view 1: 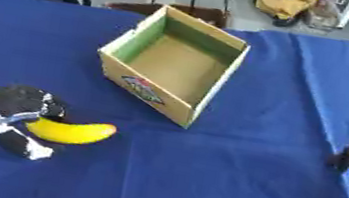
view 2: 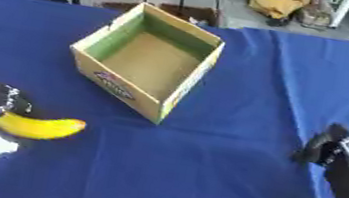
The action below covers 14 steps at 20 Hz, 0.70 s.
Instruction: Pick up objects on the table and place them in the box.
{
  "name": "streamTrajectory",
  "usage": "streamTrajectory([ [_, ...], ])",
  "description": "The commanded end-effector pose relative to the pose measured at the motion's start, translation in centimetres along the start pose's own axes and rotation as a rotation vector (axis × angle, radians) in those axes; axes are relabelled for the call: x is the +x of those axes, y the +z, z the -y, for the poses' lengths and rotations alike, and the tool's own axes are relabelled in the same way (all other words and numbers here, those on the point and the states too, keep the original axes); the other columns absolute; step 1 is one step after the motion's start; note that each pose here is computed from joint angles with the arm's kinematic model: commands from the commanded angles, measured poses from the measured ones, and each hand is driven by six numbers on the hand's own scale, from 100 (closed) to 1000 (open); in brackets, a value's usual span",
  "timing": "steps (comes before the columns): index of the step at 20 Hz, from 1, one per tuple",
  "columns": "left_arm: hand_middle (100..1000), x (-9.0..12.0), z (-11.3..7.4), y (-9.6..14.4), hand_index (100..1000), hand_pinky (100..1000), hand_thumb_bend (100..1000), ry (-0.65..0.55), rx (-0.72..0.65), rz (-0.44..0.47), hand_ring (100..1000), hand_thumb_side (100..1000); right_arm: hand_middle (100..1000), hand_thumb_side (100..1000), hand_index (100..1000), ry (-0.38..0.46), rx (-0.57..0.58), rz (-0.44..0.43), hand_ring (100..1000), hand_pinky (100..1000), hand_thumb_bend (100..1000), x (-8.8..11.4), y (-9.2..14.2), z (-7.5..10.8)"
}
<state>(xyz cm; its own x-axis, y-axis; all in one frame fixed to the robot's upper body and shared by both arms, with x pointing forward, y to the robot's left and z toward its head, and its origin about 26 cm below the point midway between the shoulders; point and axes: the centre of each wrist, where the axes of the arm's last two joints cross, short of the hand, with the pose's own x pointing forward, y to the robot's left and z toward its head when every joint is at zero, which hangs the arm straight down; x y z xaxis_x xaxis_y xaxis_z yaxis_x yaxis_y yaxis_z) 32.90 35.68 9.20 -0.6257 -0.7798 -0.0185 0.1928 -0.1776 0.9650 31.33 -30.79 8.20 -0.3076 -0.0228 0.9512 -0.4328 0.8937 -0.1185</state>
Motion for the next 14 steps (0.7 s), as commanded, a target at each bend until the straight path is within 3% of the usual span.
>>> streamTrajectory([
  [1, 525, -0.54, -0.51, 0.27, 745, 535, 255, -0.026, 0.005, -0.025, 540, 487, 312, 796, 499, 0.024, 0.011, 0.023, 373, 516, 100, 0.9, -0.39, 0.32],
  [9, 496, -0.68, -0.09, 0.26, 727, 515, 200, -0.017, 0.009, -0.047, 518, 302, 312, 796, 499, 0.023, 0.011, 0.023, 373, 516, 100, 0.92, -0.4, 0.33],
  [14, 488, -0.73, -0.18, 0.39, 719, 516, 153, -0.014, 0.014, -0.049, 514, 280, 312, 795, 499, 0.024, 0.011, 0.022, 373, 516, 100, 0.92, -0.39, 0.35],
])
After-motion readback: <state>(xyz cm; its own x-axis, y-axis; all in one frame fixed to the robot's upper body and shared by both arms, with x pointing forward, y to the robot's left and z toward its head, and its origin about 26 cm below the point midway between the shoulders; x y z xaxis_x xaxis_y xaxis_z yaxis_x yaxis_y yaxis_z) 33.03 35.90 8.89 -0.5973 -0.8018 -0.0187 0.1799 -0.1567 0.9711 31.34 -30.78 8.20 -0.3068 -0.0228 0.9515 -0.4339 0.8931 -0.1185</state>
